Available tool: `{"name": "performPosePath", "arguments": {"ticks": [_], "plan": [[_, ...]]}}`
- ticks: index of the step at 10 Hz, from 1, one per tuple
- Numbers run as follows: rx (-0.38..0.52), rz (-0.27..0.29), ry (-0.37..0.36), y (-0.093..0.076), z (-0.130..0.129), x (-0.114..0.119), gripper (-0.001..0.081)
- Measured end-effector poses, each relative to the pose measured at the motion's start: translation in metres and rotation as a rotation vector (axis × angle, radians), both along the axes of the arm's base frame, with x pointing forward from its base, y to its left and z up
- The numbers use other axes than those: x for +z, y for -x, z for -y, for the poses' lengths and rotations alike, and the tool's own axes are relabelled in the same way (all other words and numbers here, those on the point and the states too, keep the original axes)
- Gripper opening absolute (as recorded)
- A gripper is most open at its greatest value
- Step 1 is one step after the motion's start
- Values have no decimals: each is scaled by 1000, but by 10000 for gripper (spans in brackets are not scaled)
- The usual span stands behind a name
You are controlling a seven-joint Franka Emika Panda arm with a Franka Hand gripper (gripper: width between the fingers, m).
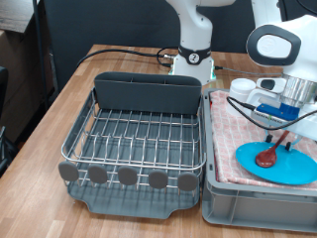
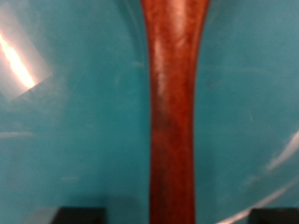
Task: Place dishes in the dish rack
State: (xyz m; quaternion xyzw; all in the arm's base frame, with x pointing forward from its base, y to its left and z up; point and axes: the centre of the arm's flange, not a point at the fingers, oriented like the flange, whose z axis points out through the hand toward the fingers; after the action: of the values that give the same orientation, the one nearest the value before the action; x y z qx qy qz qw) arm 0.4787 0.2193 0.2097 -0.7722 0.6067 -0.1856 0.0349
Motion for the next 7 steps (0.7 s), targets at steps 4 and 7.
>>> {"name": "performPosePath", "arguments": {"ticks": [4,7], "plan": [[-6,-2,6,-1,0,1,91],[-1,-25,19,-3,-8,12,91]]}}
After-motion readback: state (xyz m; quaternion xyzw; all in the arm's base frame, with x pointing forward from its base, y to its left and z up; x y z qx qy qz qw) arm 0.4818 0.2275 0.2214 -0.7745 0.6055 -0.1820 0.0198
